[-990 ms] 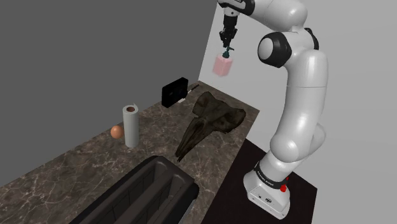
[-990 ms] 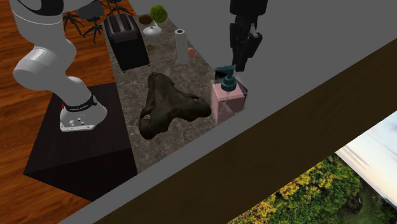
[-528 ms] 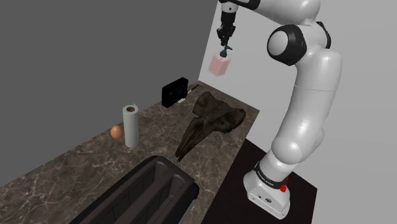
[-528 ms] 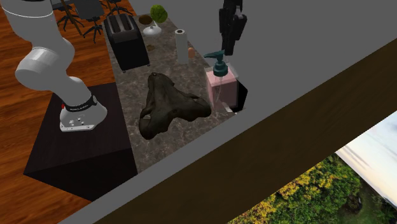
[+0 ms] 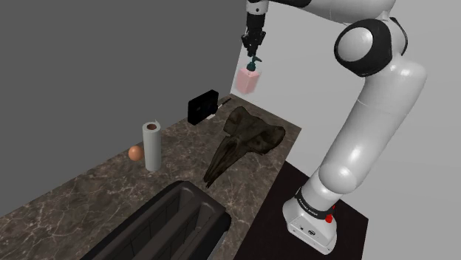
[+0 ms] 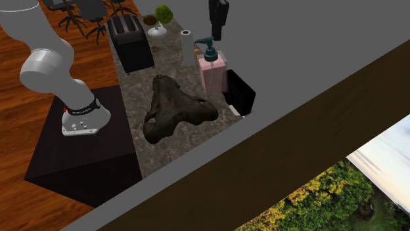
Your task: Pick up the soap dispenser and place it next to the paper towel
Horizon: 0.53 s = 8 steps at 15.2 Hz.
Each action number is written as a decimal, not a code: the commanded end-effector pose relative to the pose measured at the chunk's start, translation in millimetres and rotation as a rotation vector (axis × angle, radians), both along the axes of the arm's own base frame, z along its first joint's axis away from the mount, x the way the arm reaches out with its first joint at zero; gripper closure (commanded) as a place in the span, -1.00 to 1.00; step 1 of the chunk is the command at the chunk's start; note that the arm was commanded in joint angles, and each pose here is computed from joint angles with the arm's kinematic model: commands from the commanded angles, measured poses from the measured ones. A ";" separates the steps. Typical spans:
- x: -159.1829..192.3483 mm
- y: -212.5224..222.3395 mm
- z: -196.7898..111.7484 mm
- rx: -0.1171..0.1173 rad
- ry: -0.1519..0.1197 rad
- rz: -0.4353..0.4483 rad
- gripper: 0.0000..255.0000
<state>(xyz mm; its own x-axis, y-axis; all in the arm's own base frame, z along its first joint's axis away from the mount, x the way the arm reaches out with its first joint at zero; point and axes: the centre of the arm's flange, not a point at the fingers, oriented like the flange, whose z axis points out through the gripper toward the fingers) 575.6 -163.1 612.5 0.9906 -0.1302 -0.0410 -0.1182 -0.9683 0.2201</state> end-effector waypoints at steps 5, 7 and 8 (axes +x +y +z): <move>-14.9 78.6 2.0 -0.001 0.000 -0.001 1.00; -19.6 104.5 2.1 -0.001 0.000 -0.001 1.00; -22.0 117.5 2.1 -0.001 0.000 -0.001 1.00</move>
